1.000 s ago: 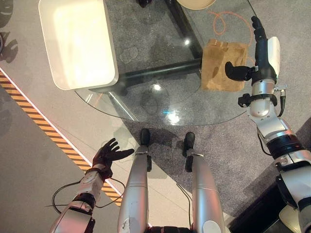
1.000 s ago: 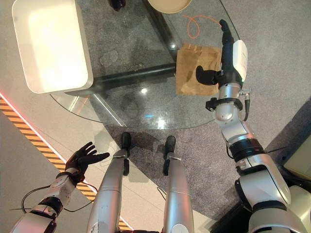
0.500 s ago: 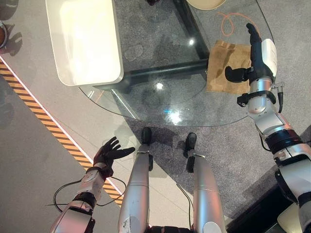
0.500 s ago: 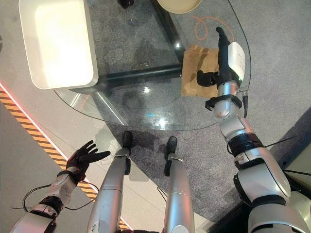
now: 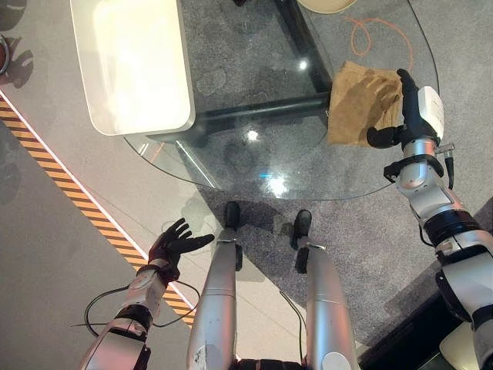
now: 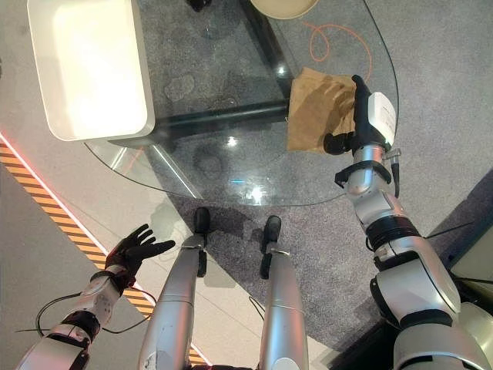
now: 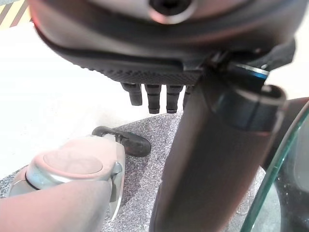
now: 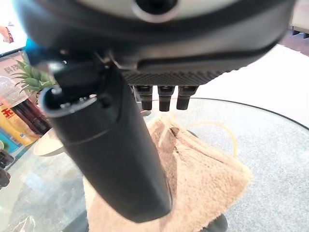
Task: Wipe the table with a cloth and put it in the basket.
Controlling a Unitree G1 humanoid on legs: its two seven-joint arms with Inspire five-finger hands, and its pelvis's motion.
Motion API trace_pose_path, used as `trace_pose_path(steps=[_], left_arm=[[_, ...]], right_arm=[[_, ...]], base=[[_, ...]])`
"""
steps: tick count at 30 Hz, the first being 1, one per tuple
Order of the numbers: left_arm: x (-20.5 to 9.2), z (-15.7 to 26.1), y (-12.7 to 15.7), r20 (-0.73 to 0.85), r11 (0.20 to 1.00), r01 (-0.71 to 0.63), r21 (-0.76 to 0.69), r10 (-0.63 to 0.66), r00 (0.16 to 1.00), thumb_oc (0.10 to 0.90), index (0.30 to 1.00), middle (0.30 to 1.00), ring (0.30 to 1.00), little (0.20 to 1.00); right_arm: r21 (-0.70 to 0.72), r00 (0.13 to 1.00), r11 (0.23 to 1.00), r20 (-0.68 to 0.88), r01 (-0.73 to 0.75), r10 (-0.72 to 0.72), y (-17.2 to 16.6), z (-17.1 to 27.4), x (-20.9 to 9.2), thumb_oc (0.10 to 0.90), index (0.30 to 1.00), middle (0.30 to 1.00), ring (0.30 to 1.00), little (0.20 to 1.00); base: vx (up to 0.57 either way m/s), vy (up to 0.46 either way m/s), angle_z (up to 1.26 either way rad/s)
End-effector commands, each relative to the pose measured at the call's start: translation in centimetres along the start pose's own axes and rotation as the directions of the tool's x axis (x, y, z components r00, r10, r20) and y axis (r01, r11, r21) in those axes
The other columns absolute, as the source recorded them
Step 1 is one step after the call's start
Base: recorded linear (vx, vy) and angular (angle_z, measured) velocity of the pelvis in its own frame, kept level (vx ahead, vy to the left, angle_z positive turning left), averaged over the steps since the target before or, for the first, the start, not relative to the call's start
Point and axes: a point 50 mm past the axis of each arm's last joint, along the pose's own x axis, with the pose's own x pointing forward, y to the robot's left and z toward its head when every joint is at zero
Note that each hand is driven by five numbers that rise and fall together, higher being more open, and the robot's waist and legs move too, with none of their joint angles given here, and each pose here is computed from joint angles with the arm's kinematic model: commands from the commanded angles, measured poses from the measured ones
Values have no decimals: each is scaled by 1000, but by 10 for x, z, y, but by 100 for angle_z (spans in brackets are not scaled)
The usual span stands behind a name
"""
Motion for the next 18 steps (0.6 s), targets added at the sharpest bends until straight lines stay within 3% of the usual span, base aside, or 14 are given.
trace_pose_path(steps=[1,18], left_arm=[[-5,0,15,7,999,-46,-19,46,999,800,900,900,900,900],[-3,2,12,13,999,-32,-10,33,999,800,900,900,900,900]], right_arm=[[-109,994,991,85,81,-72,-36,1,10,800,900,900,900,900],[-294,992,955,123,26,11,-24,7,12,800,900,900,900,900]], base=[[3,-9,3],[0,0,0]])
